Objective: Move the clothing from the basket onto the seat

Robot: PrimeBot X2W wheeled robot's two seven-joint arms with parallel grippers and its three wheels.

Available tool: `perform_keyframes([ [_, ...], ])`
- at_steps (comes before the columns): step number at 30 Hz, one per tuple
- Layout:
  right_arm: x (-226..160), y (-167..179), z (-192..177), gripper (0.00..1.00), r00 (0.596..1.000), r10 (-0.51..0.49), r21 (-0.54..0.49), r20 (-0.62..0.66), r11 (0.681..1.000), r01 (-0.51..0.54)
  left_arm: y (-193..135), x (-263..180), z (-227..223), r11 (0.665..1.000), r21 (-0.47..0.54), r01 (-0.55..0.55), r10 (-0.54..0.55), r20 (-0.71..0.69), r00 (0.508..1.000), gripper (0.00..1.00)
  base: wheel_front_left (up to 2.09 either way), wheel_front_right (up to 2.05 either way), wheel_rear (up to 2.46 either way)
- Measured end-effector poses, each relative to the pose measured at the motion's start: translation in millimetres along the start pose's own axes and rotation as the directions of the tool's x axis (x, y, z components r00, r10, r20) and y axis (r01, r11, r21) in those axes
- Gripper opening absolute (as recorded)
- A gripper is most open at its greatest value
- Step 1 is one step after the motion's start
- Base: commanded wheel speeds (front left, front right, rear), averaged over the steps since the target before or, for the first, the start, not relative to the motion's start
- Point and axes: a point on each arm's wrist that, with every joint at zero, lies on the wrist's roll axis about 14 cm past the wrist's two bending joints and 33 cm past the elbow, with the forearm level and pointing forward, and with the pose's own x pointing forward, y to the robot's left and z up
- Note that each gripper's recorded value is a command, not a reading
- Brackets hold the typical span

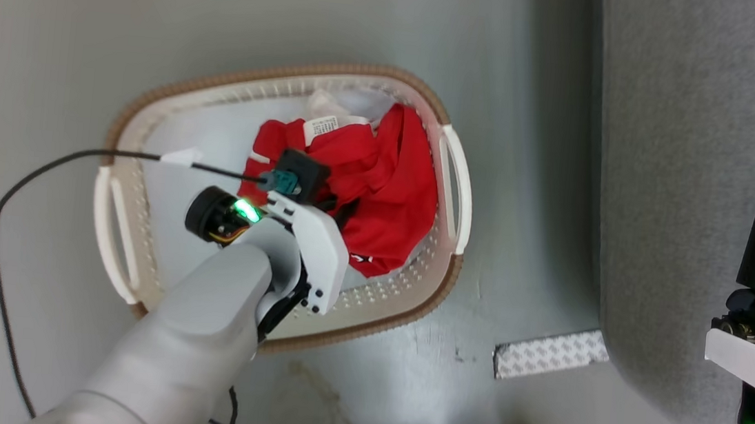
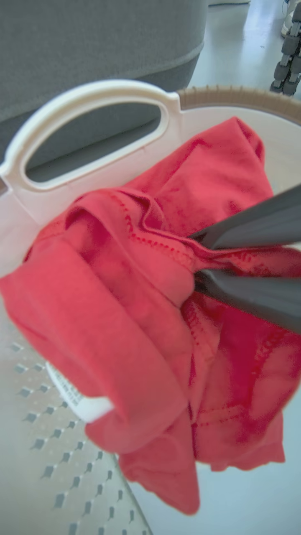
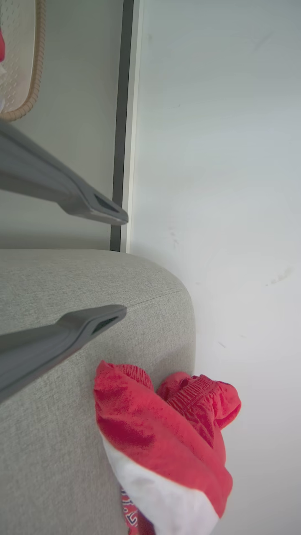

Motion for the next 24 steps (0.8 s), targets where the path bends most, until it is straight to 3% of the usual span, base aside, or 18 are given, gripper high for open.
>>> perform_keyframes([
  [7,-6.4,0.8,36.0,1.0,0.997,-0.002,0.035,0.073,0.999,-0.001,-3.0,-41.9,39.5,1.0,-0.008,-0.02,0.021,0.144,0.989,0.0,0.0,0.0,0.0],
  [14,-30.6,0.3,73.4,1.0,0.991,-0.006,0.067,0.135,0.998,-0.003,-12.3,-101.7,80.7,0.997,-0.029,-0.07,0.076,0.308,0.948,0.0,0.0,0.0,0.0],
  [24,-84.5,17.3,105.1,1.0,0.983,0.059,0.009,0.176,0.998,-0.061,-44.8,-206.9,148.9,0.979,0.031,-0.203,0.149,0.571,0.807,0.0,0.0,0.0,0.0],
])
